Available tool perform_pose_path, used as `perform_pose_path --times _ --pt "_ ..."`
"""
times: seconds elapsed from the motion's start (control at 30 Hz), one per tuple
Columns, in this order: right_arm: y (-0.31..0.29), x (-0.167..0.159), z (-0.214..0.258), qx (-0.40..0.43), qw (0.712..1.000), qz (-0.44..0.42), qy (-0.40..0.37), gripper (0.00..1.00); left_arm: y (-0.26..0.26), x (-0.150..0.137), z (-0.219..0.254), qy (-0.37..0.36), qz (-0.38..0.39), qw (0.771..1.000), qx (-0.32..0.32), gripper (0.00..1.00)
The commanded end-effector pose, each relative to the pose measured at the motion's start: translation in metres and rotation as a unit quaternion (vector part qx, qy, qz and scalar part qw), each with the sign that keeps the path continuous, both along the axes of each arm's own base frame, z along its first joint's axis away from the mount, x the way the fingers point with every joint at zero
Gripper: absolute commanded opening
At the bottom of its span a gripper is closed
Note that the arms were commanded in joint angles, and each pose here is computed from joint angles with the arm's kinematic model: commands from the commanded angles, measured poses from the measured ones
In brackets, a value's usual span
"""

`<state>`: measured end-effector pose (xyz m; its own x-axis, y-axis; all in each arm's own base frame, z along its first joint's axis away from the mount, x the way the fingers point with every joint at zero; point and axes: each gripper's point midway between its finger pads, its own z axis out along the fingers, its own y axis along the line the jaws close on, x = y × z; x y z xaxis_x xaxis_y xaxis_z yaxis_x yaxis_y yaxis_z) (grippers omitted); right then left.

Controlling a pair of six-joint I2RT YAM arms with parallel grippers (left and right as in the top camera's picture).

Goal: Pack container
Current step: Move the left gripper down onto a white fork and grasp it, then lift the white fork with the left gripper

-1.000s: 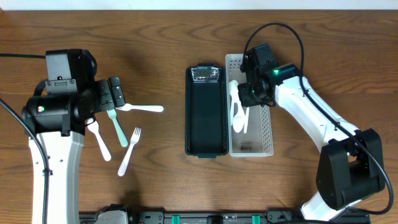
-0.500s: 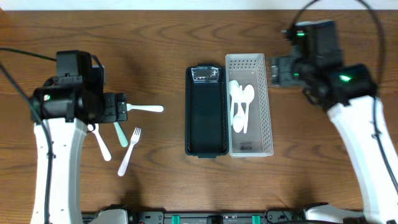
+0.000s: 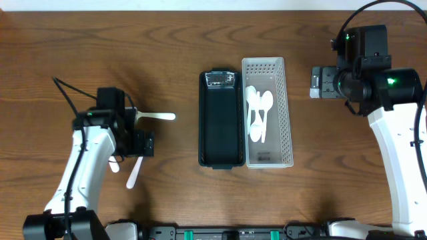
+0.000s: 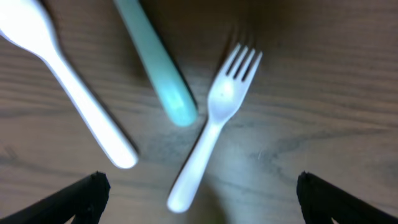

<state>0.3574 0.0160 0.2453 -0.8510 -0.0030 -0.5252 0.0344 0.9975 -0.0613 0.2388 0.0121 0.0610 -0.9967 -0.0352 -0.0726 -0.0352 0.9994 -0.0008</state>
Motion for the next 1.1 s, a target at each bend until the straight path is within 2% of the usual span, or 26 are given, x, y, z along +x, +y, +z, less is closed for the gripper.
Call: perform_pose_path --times 0.0,0.47,0.8,0.93,1.07 --pt "-0.003 0.000 -0.002 -0.004 1.000 -0.002 0.003 0.92 -0.010 -0.003 -0.010 0.000 -0.016 1.000 -0.015 0.98" --pt "-0.002 -0.001 -0.002 -0.001 1.000 0.000 0.003 0.93 -0.013 -0.024 -0.053 0.029 -0.008 0.999 -0.016 0.98" --pt "-0.002 -0.002 -0.003 -0.001 1.000 -0.001 0.007 0.94 -0.013 -0.023 -0.072 0.050 -0.003 0.999 -0.017 1.00" --pt "-0.002 -0.002 -0.003 -0.001 1.000 -0.001 0.007 0.94 -0.013 -0.023 -0.074 0.055 0.005 0.998 -0.018 0.88" --pt "-0.002 -0.002 -0.003 -0.001 1.000 -0.001 0.007 0.94 -0.013 -0.023 -0.074 0.053 0.005 0.998 -0.019 0.66"
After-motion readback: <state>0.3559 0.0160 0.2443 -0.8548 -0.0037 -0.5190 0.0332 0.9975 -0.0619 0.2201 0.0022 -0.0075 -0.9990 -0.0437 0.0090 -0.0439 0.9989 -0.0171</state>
